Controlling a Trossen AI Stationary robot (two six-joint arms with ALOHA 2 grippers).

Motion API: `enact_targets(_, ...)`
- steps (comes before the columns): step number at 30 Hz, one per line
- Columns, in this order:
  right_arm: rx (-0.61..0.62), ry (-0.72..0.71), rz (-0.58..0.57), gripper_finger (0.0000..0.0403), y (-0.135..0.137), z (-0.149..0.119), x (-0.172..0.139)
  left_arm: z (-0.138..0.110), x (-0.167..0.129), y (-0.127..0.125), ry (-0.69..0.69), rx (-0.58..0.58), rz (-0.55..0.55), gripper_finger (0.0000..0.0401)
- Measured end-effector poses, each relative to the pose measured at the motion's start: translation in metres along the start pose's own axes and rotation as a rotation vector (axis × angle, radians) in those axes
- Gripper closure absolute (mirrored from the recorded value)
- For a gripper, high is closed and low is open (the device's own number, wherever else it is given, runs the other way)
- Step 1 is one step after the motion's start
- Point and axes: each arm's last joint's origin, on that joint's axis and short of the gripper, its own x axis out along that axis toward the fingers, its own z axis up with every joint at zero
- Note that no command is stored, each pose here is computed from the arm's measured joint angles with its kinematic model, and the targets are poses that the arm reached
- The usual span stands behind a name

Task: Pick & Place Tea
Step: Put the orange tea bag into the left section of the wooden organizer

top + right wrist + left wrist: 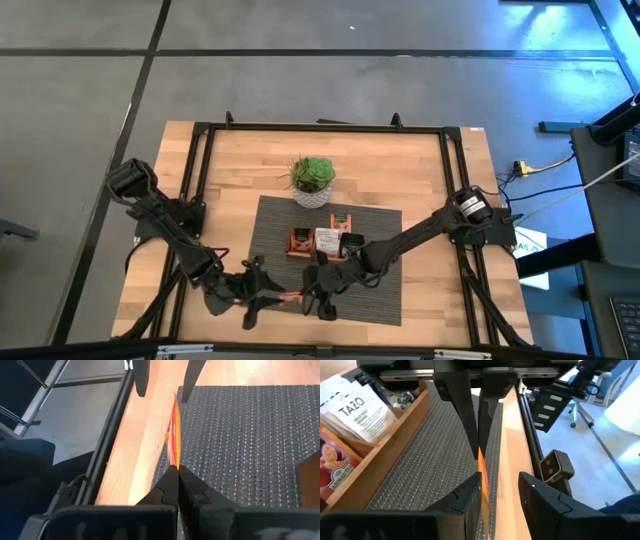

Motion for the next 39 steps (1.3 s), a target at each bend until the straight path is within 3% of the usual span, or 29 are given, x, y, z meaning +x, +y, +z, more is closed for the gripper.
enact_targets(11, -0.038, -0.068, -0.015, 0.0399, -0.002, 0.007, 0.0, 0.006, 0.008, 0.009, 0.001, -0.038, 0.033, 0.0276)
enact_targets(19, -0.037, -0.075, -0.009, 0.0398, -0.002, 0.008, 0.0, 0.01, 0.015, 0.017, 0.066, -0.095, -0.017, 0.0278)
enact_targets(24, -0.037, -0.083, -0.007, 0.0398, -0.001, 0.008, 0.0, 0.012, 0.019, 0.021, 0.111, -0.154, -0.052, 0.0309)
enact_targets(31, -0.035, -0.081, -0.006, 0.0397, -0.001, 0.008, 0.0, 0.012, 0.02, 0.023, 0.13, -0.133, -0.056, 0.0386)
enact_targets(35, -0.082, -0.077, -0.009, 0.039, -0.001, 0.008, 0.0, 0.012, 0.02, 0.022, 0.129, -0.123, -0.058, 0.0388)
enact_targets(39, -0.069, -0.031, -0.022, 0.0359, -0.002, 0.006, -0.004, 0.011, 0.018, 0.02, 0.13, -0.116, -0.063, 0.0388)
